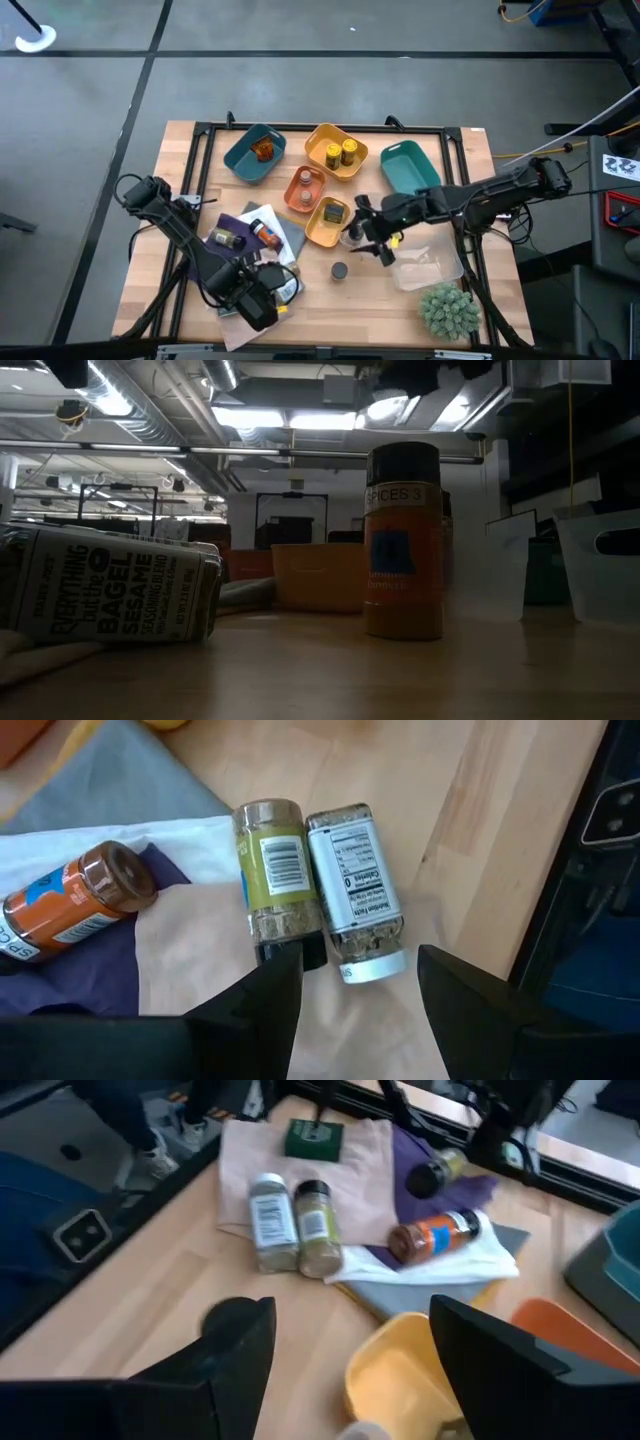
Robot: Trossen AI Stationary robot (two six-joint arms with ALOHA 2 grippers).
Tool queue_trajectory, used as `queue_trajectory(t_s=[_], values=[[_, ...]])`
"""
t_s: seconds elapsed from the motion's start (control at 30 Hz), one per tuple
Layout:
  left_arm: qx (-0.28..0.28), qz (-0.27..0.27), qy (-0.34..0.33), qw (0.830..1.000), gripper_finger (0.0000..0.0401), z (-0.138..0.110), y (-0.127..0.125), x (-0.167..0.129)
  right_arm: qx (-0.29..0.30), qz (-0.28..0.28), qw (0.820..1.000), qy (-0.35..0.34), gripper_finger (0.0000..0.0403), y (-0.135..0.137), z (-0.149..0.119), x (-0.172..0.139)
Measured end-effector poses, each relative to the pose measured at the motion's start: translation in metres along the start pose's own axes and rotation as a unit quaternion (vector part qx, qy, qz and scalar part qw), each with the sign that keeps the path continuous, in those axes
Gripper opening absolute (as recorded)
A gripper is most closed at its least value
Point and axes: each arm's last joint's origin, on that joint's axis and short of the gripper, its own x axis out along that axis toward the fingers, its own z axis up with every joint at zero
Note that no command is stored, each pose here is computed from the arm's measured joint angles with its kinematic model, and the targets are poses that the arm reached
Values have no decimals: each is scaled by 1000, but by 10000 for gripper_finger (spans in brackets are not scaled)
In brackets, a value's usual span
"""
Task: Sort spices by type
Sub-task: Put the black seasoning bottle into the left white bin
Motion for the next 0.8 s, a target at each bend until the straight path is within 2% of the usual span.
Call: queue_trajectory(t_s=[0.33, 0.67, 0.8], values=[[-25, -6, -5, 1000, 182, 1, -3, 3, -14, 31, 999, 4, 264, 20, 1, 7], [-7, 60, 21, 998, 182, -6, -11, 46, -11, 31, 999, 19, 264, 21, -2, 13], [-15, 99, 39, 994, 182, -10, -8, 54, -14, 30, 999, 19, 264, 21, -2, 13]])
